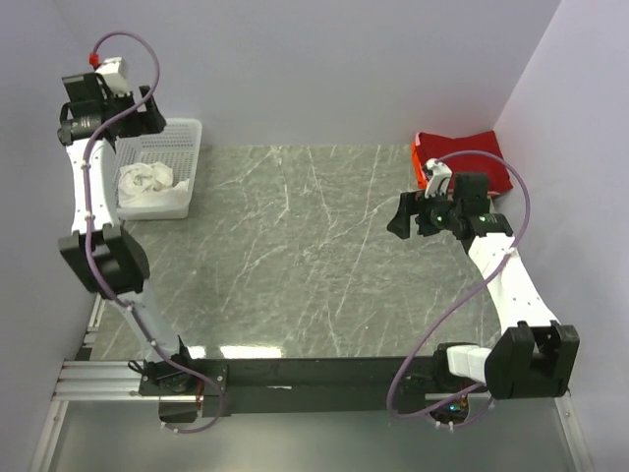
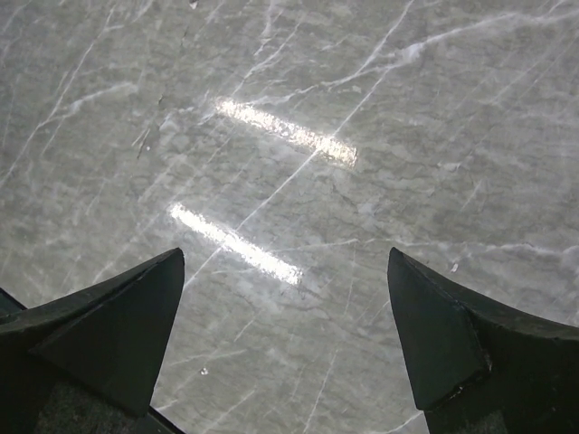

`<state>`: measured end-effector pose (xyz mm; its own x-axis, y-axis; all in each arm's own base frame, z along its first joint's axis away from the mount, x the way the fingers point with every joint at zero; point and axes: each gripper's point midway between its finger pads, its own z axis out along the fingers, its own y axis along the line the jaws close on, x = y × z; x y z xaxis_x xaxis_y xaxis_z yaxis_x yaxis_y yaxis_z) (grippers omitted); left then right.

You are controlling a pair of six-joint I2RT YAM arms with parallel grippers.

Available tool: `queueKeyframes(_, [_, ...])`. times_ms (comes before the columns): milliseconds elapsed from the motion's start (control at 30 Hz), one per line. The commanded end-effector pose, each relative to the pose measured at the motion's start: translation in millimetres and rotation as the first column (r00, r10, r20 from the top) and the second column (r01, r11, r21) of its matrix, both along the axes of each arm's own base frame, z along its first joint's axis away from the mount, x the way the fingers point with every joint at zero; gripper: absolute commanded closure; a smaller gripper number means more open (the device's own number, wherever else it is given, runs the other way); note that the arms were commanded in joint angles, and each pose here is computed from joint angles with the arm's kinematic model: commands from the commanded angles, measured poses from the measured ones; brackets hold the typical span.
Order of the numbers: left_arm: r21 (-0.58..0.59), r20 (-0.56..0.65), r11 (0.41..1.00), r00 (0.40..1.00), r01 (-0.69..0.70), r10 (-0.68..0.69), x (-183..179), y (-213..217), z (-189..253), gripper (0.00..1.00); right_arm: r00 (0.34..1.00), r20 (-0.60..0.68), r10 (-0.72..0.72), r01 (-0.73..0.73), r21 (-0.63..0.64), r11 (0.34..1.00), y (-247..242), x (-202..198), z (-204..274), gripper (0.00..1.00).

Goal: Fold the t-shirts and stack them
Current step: Grab the tshirt from the pile

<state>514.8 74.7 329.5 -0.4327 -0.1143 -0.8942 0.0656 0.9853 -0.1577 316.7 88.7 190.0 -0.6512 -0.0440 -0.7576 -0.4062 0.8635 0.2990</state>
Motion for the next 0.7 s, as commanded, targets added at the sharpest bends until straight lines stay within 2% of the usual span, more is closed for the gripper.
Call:
queueKeyframes(0, [0.056, -0.082, 0.995, 0.992, -0.089, 0.093, 19, 45, -33, 0.01, 0.997, 0.08, 0.014, -0.014, 0.009, 1.0, 2, 23, 24, 0.01])
queueKeyframes(100, [0.046, -0.179, 0.984, 0.968, -0.172, 0.178, 34, 84, -85, 0.0, 0.997, 0.08, 0.005, -0.005, -0.005, 1.0, -1, 33, 25, 0.01])
queueKeyframes(267, [0.127, -0.335, 0.962, 0.903, -0.241, 0.27, 20, 115, -156, 0.0, 0.998, 0.055, -0.005, 0.006, -0.026, 1.0, -5, 41, 16, 0.01])
queueKeyframes(400, [0.157, -0.458, 0.964, 0.849, -0.215, 0.264, 4, 117, -214, 0.01, 1.0, 0.024, -0.009, 0.01, -0.024, 1.0, -5, 46, 7, 0.01])
queueKeyframes(600, [0.137, -0.56, 0.97, 0.793, -0.2, 0.242, -1, 116, -268, 0.01, 1.0, 0.005, -0.003, 0.003, -0.033, 0.999, -6, 52, 5, 0.01])
queueKeyframes(633, [0.134, -0.562, 0.971, 0.791, -0.2, 0.241, 1, 116, -273, 0.03, 1.0, 0.007, -0.007, 0.008, -0.037, 0.999, -7, 53, 6, 0.01])
queueKeyframes(667, [0.135, -0.556, 0.969, 0.793, -0.207, 0.247, 6, 118, -280, 0.14, 1.0, 0.007, -0.008, 0.008, -0.037, 0.999, -7, 55, 7, 0.0])
